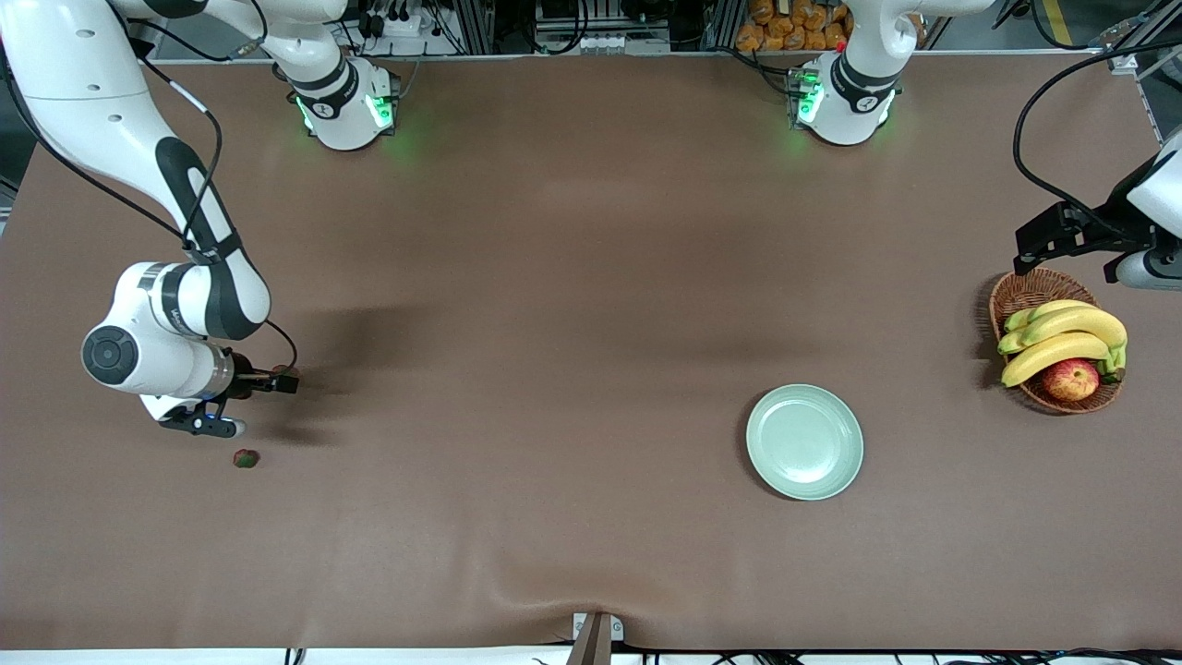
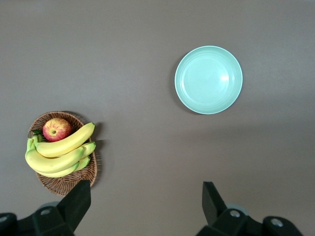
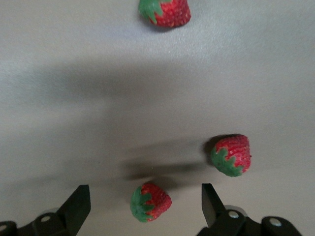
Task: Collect all strawberries into plate
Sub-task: 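Grasp one red strawberry with the right gripper, then set the strawberry mid-table with the right gripper while the left gripper approaches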
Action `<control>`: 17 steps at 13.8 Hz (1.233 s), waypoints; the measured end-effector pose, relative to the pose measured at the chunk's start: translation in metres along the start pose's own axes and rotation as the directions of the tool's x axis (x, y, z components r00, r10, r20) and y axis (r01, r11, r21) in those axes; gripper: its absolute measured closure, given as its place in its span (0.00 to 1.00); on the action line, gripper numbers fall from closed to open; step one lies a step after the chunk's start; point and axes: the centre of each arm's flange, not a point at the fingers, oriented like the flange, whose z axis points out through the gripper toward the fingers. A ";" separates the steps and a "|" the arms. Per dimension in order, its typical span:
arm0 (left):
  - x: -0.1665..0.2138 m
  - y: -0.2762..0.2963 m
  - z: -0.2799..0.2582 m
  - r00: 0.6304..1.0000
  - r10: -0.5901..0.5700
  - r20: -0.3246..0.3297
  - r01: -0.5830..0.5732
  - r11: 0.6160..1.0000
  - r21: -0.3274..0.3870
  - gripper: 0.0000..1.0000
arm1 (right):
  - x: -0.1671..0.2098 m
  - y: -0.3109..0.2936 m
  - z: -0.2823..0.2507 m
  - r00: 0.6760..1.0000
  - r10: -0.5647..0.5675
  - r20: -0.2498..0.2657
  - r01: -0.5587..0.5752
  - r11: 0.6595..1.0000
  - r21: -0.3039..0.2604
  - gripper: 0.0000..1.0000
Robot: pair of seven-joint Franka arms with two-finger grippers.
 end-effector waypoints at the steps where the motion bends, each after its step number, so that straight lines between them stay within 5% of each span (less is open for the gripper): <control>1: 0.000 0.000 0.000 1.000 0.000 0.001 0.000 1.000 0.000 0.00 | -0.003 0.000 0.006 1.000 0.001 -0.005 -0.001 1.000 0.001 0.00; 9: 0.002 0.000 0.005 1.000 0.000 0.009 0.000 1.000 0.000 0.00 | -0.011 0.000 0.018 1.000 0.004 -0.002 -0.004 1.000 0.001 0.04; 14: 0.002 0.001 0.006 1.000 0.000 0.012 0.000 1.000 -0.005 0.00 | -0.011 0.000 0.018 1.000 0.004 -0.002 -0.004 1.000 0.002 0.56; 17: 0.002 0.001 0.006 1.000 0.000 0.013 0.000 1.000 -0.006 0.00 | -0.011 -0.001 0.015 1.000 0.004 -0.002 -0.004 1.000 0.003 0.63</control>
